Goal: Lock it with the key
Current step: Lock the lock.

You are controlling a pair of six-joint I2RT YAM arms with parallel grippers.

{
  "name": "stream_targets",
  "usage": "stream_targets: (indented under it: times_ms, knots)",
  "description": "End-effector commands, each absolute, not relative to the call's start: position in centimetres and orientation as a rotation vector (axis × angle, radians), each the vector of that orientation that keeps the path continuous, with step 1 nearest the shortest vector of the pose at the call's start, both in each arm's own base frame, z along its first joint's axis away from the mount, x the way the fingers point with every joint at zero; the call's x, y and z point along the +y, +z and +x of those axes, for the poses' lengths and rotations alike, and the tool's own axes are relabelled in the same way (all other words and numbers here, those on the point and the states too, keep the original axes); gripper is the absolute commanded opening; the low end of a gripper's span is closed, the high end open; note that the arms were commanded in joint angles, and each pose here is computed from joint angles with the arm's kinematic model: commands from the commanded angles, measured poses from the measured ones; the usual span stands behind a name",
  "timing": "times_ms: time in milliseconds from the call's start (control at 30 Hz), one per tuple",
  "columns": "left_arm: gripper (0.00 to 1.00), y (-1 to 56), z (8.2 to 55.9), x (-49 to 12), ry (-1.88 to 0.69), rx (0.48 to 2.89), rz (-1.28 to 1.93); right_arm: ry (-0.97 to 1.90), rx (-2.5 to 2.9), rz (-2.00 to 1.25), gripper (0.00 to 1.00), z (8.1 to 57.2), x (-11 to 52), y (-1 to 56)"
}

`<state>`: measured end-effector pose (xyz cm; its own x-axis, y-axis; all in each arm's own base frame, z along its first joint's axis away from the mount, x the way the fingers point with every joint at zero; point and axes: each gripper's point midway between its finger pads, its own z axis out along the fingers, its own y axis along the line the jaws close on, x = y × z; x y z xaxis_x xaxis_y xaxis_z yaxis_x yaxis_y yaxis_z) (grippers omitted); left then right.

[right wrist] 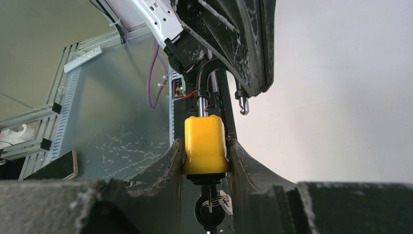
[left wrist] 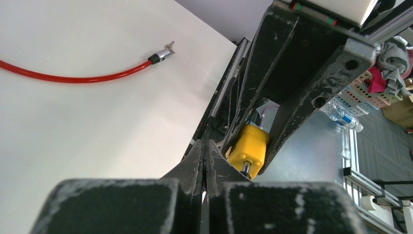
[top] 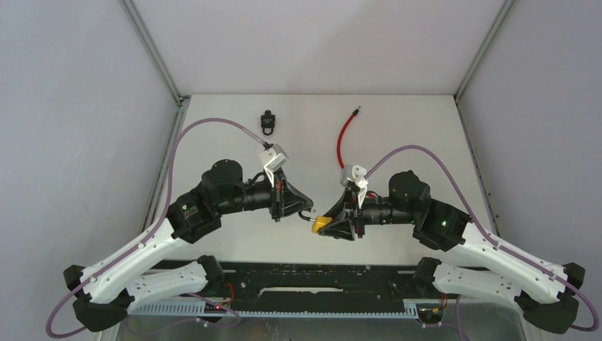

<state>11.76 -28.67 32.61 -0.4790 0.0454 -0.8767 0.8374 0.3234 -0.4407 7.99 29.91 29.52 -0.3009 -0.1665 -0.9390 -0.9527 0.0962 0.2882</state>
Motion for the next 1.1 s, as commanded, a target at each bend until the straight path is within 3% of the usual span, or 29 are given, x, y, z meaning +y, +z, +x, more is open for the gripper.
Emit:
stream_targets:
  times_ms: [0,367,500,567,700,867,1067]
  knots:
    - [0.05,31.2,11.2,-29.1,-1.269,1.791,0.834,1.281,1.4,-1.075,0.0,8.2,29.7,35.0]
    - [0.05,30.2,11.2,-29.0,-1.256,1.813,0.841,1.251,1.402,-1.054,0.0,8.6,29.4,35.1]
    - [0.18,30.9,12.3,-27.7,-1.163,1.802,0.775,1.242,1.4,-1.057,0.0,8.6,29.3,35.1]
    - [0.35,31.5,13.6,-26.5,-1.085,1.791,0.687,1.234,1.403,-1.061,0.0,8.6,29.1,35.0]
    - [0.58,33.5,14.5,-24.2,-1.018,1.703,0.564,1.222,1.41,-1.057,0.0,8.7,28.8,34.9]
    - [0.64,35.7,13.5,-22.8,-1.05,1.562,0.547,1.226,1.404,-1.059,0.0,8.5,28.7,35.0]
    - [0.75,36.7,9.7,-23.8,-1.174,1.337,0.774,1.303,1.374,-1.105,0.0,7.3,29.0,35.7]
